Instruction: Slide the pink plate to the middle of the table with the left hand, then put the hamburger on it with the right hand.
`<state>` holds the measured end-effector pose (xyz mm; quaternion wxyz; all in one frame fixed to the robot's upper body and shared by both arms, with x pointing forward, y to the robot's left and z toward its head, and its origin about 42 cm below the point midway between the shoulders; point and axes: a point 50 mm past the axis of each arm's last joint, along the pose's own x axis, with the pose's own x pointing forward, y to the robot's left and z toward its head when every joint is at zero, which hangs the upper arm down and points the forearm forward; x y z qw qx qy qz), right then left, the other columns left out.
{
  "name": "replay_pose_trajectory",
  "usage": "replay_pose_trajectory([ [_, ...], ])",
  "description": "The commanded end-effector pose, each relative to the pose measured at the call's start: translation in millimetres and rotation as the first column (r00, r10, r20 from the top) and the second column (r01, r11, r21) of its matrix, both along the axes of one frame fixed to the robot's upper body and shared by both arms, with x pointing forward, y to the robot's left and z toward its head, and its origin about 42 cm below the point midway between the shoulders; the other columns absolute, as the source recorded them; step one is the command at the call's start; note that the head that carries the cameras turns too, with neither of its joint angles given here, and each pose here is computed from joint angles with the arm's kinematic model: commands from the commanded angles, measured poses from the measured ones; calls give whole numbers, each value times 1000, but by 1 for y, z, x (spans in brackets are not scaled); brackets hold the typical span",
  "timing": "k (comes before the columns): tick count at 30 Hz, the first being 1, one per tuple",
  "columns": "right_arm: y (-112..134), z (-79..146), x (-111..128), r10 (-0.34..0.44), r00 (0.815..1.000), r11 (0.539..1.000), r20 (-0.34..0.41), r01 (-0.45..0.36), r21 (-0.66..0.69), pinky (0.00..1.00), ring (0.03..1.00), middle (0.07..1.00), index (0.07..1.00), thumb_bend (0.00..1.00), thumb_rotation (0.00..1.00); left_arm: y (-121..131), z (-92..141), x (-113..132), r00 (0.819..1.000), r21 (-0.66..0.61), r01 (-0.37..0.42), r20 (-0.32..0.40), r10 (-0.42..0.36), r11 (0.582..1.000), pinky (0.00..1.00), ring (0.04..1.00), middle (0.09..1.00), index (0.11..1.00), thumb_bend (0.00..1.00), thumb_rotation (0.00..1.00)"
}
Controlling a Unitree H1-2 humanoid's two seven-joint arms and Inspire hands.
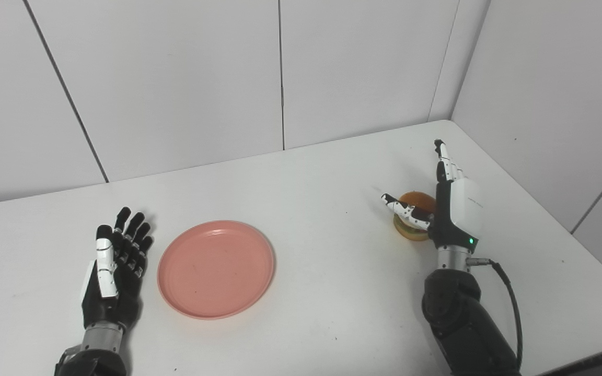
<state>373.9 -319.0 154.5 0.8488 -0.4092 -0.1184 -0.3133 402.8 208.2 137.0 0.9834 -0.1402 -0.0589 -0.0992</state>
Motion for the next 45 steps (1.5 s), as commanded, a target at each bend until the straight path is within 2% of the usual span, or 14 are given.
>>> replay_pose_trajectory([
  [1, 8, -27, -19, -17, 995, 1000, -97, 18, 12, 838, 868, 884, 925, 856, 411, 6, -26, -15, 997, 9, -9, -78, 10, 1000, 1000, 975, 966, 961, 617, 1000],
  [8, 14, -17, -30, -19, 996, 1000, -82, 21, 21, 810, 868, 887, 926, 852, 472, 6, -24, -15, 997, 5, -12, -76, 13, 1000, 1000, 976, 965, 961, 620, 1000],
  [12, 17, -12, -34, -33, 995, 999, -99, 36, 34, 782, 861, 886, 929, 852, 496, 6, -24, -14, 997, 4, -13, -75, 13, 1000, 1000, 975, 964, 961, 624, 1000],
  [23, 11, -12, -34, -61, 981, 994, -184, 77, 79, 764, 854, 887, 925, 872, 434, 9, -24, -13, 996, 1, -5, -85, 5, 1000, 1000, 979, 967, 965, 614, 1000],
  [32, 3, -20, -25, -78, 975, 992, -207, 97, 82, 746, 838, 870, 912, 816, 345, 9, -25, -14, 996, -7, 1, -90, -2, 1000, 1000, 986, 973, 969, 620, 1000],
  [36, 1, -24, -21, -82, 974, 993, -212, 98, 66, 750, 828, 855, 893, 754, 281, 8, -25, -14, 996, 8, -1, -89, 2, 1000, 1000, 980, 969, 965, 621, 1000],
  [41, -1, -27, -18, -82, 978, 994, -191, 95, 60, 676, 752, 786, 846, 676, 157, 6, -24, -14, 996, -2, -3, -86, 3, 1000, 1000, 975, 964, 959, 628, 1000],
  [42, -1, -28, -18, -86, 979, 993, -183, 98, 63, 642, 710, 743, 821, 662, 101, 6, -25, -14, 996, -5, -3, -87, 3, 1000, 1000, 977, 966, 962, 626, 1000],
  [45, -1, -29, -17, -85, 984, 992, -159, 99, 81, 576, 638, 678, 782, 643, 21, 6, -26, -13, 997, -2, 0, -83, 0, 1000, 1000, 981, 970, 964, 626, 1000],
])
